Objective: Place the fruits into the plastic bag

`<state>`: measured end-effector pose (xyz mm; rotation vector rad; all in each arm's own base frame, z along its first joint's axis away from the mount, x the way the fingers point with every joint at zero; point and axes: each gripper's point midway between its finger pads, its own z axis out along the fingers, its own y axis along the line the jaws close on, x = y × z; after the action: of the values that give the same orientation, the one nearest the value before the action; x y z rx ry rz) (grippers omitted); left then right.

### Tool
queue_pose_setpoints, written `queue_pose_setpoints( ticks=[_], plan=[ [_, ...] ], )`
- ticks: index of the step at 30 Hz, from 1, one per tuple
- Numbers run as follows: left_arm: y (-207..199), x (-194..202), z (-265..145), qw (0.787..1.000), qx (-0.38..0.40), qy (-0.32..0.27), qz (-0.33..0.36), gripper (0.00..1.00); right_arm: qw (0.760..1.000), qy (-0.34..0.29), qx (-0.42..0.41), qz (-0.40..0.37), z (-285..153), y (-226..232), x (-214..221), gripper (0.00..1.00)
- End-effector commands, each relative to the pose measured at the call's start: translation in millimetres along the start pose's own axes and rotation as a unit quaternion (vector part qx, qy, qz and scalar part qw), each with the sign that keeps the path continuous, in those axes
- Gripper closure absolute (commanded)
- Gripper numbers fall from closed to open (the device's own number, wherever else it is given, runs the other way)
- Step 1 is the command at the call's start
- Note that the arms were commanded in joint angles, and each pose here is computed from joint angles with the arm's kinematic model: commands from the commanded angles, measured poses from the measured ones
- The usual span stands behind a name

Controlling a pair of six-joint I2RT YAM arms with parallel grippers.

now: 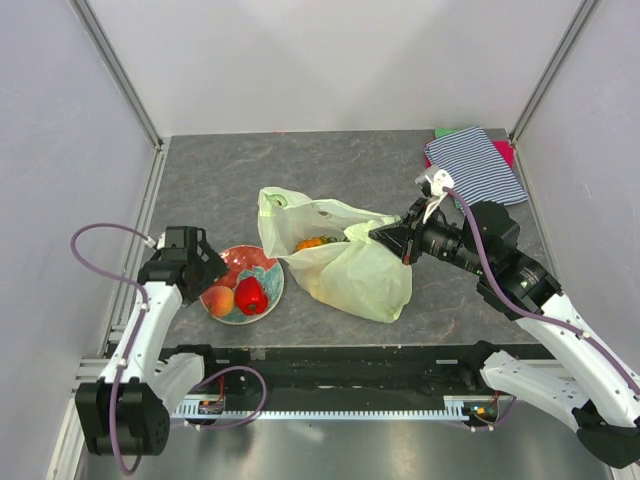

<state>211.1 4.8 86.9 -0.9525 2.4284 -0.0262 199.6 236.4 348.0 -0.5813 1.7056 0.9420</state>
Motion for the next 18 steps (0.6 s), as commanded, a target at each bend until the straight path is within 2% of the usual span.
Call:
queue_pose_setpoints(
  ticks=[1, 9, 16, 18],
  plan=[
    [-12, 2, -3, 1.0, -0.003, 0.014, 0.008, 0.01, 1.0, -0.021, 0.004, -0.019, -1, 0, -13, 1.0],
    [-23, 19, 5, 0.998, 0.014, 0.057, 0.025, 0.03, 1.0, -0.015, 0.013, -0.019, 3, -6, -9, 1.0],
    [-35, 17, 10, 0.998, 0.055, 0.039, 0.02, 0.21, 1.0, -0.007, 0.013, -0.016, 9, -7, -7, 1.0],
    [-42, 15, 12, 0.997, 0.07, 0.034, 0.023, 0.22, 1.0, -0.005, 0.011, -0.014, 10, -7, -6, 1.0]
  ],
)
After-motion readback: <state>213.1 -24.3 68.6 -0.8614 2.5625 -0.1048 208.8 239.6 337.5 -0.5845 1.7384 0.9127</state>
